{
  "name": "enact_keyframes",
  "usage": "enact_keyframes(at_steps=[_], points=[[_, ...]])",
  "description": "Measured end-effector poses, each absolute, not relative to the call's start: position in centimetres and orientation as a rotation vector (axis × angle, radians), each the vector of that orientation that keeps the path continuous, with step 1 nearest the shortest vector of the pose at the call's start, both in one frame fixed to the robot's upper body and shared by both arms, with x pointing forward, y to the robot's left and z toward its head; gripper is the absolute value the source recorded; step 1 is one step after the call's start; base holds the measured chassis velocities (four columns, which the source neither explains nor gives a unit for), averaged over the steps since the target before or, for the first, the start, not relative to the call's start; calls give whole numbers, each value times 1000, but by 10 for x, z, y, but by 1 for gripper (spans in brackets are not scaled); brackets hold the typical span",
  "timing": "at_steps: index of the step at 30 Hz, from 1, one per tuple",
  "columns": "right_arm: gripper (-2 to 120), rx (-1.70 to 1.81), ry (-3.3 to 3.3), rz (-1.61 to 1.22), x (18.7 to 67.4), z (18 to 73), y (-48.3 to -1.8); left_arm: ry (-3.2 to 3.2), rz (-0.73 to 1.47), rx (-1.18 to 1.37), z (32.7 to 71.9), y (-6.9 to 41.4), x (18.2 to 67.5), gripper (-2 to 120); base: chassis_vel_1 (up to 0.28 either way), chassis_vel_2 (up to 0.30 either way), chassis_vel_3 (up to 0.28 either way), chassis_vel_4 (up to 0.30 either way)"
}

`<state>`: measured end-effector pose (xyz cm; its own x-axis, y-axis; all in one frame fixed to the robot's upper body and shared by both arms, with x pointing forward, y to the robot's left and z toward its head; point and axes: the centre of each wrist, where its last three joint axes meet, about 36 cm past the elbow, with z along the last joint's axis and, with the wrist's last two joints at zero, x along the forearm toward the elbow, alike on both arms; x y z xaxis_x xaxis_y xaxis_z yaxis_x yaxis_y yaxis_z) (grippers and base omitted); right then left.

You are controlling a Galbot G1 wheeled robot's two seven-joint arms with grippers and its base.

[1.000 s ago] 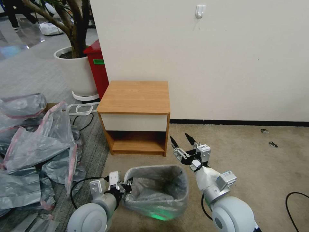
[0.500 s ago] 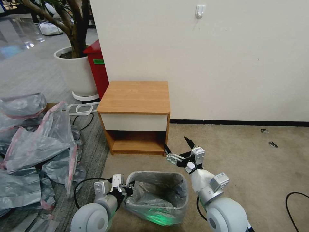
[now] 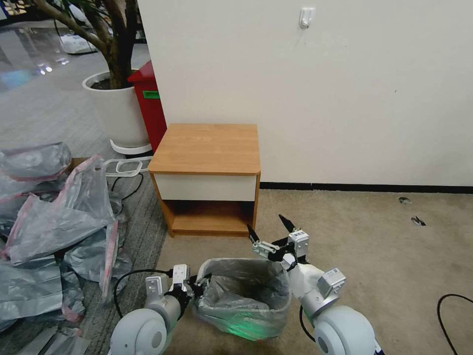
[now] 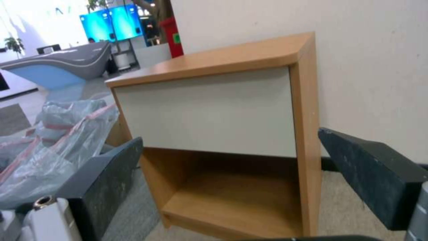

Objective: Pick up the garbage bag from the table and place it over the trash can.

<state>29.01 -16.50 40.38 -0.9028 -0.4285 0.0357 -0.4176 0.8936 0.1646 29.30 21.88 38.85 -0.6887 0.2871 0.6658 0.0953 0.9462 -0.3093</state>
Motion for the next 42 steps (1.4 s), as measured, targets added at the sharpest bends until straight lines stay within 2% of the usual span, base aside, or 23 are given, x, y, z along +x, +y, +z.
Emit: enact_keyframes(at_steps=[1,3,4,5,7,8,12,16,20,26,31,42], points=[[100,668,-2988,-236,290,404,-165,-2324,322,-268,388,219,293,61,0,0,0,0],[100,669,-2986,-240,290,404,-164,-2357,286,-273,389,219,293,67,0,0,0,0],[100,671,-2981,-244,291,404,-163,-2389,259,-278,389,221,293,74,0,0,0,0],[100,671,-2981,-244,291,404,-163,-2389,259,-278,389,221,293,74,0,0,0,0],[100,669,-2979,-241,291,404,-163,-2461,214,-287,386,222,293,85,0,0,0,0],[100,669,-2979,-241,291,404,-163,-2461,214,-287,386,222,293,85,0,0,0,0],[100,658,-2986,-239,291,407,-166,-2596,183,-325,384,225,291,99,0,0,0,0],[100,582,-3019,-207,296,409,-171,-2724,142,-318,378,225,287,100,0,0,0,0],[100,357,-3053,-126,303,419,-187,-3015,-3,-282,362,231,282,100,0,0,0,0],[100,60,-3058,4,287,413,-217,-3166,-105,-64,362,259,272,100,0,0,0,0],[100,4,-3062,25,283,397,-228,-3175,-74,44,358,267,275,100,0,0,0,0],[100,9,-3069,28,282,394,-228,-3177,-53,61,356,267,275,100,0,0,0,0]])
